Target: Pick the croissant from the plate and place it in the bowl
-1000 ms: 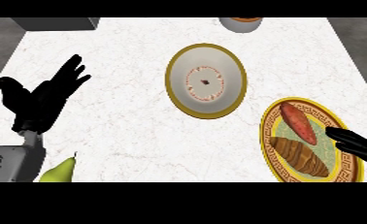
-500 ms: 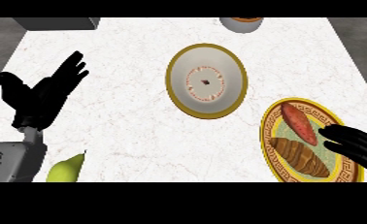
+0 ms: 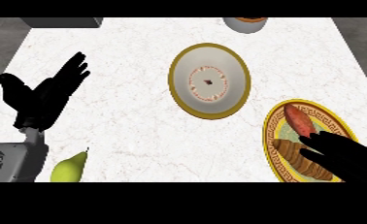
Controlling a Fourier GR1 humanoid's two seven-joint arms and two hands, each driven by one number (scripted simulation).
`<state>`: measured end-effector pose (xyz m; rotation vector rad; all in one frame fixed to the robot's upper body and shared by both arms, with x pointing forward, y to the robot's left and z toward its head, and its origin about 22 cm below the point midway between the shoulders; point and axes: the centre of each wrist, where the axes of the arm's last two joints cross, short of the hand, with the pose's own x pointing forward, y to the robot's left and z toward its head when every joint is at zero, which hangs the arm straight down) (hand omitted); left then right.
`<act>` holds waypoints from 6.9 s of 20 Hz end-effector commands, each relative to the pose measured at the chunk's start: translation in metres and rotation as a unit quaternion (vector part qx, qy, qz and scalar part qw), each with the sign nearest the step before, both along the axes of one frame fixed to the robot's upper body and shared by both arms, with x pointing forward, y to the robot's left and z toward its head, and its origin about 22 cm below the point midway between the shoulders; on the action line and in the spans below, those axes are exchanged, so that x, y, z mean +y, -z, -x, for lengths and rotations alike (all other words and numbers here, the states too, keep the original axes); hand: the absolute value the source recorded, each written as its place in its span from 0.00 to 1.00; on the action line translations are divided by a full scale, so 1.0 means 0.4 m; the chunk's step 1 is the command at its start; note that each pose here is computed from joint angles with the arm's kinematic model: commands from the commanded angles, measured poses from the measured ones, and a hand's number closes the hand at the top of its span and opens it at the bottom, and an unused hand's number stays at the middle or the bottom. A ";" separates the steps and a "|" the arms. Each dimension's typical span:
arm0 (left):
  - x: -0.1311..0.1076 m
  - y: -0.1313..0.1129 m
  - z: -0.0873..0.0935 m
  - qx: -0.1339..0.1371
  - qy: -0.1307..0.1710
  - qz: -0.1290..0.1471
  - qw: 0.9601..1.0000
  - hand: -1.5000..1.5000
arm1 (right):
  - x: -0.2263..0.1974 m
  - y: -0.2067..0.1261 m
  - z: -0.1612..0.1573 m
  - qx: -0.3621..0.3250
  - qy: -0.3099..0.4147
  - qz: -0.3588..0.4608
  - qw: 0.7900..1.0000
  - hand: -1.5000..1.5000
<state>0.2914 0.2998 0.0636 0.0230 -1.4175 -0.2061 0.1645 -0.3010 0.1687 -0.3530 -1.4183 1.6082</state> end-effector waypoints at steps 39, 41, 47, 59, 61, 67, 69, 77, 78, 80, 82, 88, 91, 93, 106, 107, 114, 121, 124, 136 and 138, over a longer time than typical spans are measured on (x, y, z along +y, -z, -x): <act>-0.011 -0.025 0.019 -0.002 -0.002 -0.004 1.000 0.50 | 0.020 0.267 -0.086 0.048 0.059 0.138 0.988 0.00; -0.016 0.016 0.016 0.004 -0.002 -0.007 1.000 0.50 | 0.083 0.250 -0.102 0.042 0.065 0.141 0.987 0.00; -0.011 0.043 0.012 -0.003 0.000 -0.001 1.000 0.50 | 0.057 0.339 -0.155 0.050 0.066 0.154 0.985 0.00; -0.055 0.022 0.030 -0.005 -0.005 -0.002 1.000 0.50 | 0.049 0.370 -0.199 0.067 0.073 0.156 0.983 0.00; -0.033 0.005 -0.013 0.003 -0.005 -0.008 1.000 0.50 | 0.053 0.362 -0.221 0.067 0.072 0.158 0.982 0.00; -0.008 -0.004 -0.003 -0.001 -0.007 -0.009 1.000 0.50 | 0.011 0.401 -0.233 0.026 0.051 0.120 0.991 1.00; 0.022 -0.061 -0.016 -0.005 -0.003 -0.011 1.000 0.50 | 0.048 0.382 -0.189 0.019 0.044 0.120 0.992 1.00; -0.025 -0.014 0.010 -0.003 -0.003 -0.002 1.000 0.50 | 0.054 0.439 -0.174 0.000 0.023 0.102 0.994 1.00; -0.007 -0.001 0.020 -0.006 -0.003 -0.010 1.000 0.50 | 0.047 0.391 -0.199 -0.003 0.021 0.098 0.995 1.00; -0.021 0.001 -0.001 -0.009 -0.006 -0.008 1.000 0.50 | 0.029 0.410 -0.227 -0.009 0.016 0.093 0.995 1.00; -0.027 0.000 0.010 -0.005 -0.001 -0.002 1.000 0.50 | 0.006 0.353 -0.207 -0.015 0.046 0.085 0.995 1.00; 0.008 0.033 0.038 -0.002 0.007 -0.007 1.000 0.50 | -0.266 0.326 -0.291 -0.007 0.209 0.074 0.975 1.00; -0.025 -0.035 -0.043 0.001 0.007 0.007 1.000 0.50 | -0.292 0.341 -0.296 -0.028 0.196 0.050 0.979 1.00; 0.014 0.049 0.018 0.000 -0.003 -0.003 1.000 0.50 | -0.309 0.311 -0.311 -0.049 0.183 0.041 0.981 1.00; 0.019 0.012 -0.004 0.000 -0.013 -0.009 1.000 0.50 | -0.219 -0.058 -0.184 -0.130 0.148 0.026 0.980 1.00; 0.001 0.021 -0.018 -0.008 -0.010 -0.004 1.000 0.50 | -0.210 -0.101 -0.172 -0.144 0.136 0.025 0.980 1.00; 0.012 0.048 0.034 0.003 -0.006 -0.005 1.000 0.50 | -0.098 -0.181 -0.191 -0.126 0.124 -0.033 0.984 1.00; 0.018 -0.007 -0.006 -0.002 -0.001 -0.009 1.000 0.50 | 0.067 -0.239 -0.204 -0.119 0.124 -0.086 0.981 1.00; 0.002 0.039 0.009 -0.004 -0.003 -0.004 1.000 0.50 | 0.099 -0.261 -0.237 -0.114 0.123 -0.095 0.981 1.00; -0.011 0.012 -0.009 -0.004 -0.003 -0.001 1.000 0.50 | 0.362 -0.230 -0.361 -0.131 0.153 -0.119 0.972 1.00; -0.027 -0.018 -0.009 0.004 0.015 -0.008 1.000 0.50 | 0.391 -0.173 -0.418 -0.125 0.166 -0.125 0.970 1.00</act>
